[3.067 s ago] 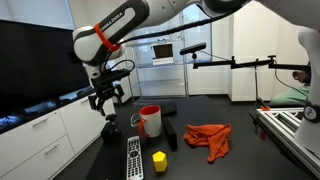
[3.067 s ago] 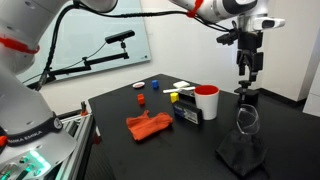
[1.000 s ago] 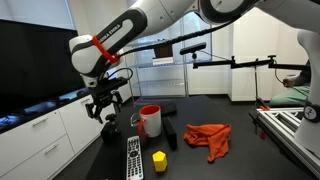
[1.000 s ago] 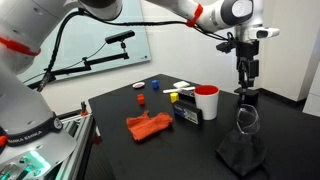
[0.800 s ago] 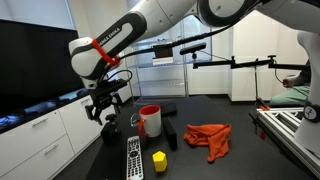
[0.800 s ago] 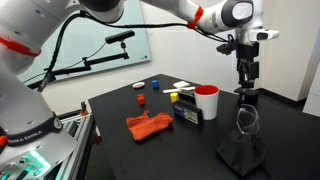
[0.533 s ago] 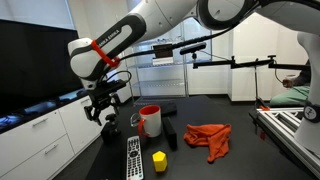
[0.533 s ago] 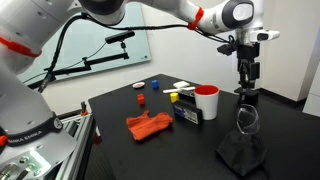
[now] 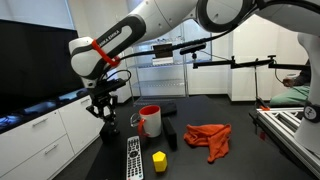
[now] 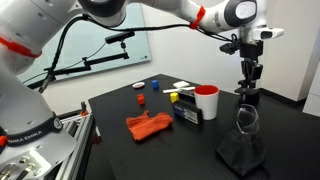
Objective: Rotate the black object on the left.
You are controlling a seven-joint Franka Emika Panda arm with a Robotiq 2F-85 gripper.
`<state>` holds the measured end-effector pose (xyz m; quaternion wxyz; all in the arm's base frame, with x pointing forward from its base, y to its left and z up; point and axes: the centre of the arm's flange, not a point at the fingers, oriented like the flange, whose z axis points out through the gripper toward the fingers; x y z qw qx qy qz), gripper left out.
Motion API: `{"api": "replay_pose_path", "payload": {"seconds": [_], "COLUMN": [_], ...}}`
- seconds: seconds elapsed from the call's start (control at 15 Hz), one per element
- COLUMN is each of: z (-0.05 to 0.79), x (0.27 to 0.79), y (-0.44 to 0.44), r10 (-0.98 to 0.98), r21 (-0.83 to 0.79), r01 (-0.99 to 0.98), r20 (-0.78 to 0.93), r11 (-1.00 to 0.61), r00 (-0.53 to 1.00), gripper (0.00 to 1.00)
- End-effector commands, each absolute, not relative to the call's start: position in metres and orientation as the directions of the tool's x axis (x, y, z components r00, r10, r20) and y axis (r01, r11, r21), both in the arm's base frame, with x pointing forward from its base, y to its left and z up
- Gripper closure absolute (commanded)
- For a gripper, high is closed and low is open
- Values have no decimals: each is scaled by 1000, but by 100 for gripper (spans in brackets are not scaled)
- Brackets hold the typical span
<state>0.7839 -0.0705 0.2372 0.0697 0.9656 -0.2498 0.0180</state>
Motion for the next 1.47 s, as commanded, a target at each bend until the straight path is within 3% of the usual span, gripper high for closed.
{"api": "replay_pose_path", "payload": {"seconds": [0.0,0.4,0.87,1.4], "z": [247,248,251,256], "x": [799,798,803,808], "y": [-70,-71,-79,-70], "r10": [-477,-460,-161,127], "r21": [111,111,134,202], "r01": [-484,-466,-154,141], "r20": [80,74,-38,-76], "r11": [-868,-878,-979,-969], "r00": [875,885,986,989], "gripper": [85,85,85,85]}}
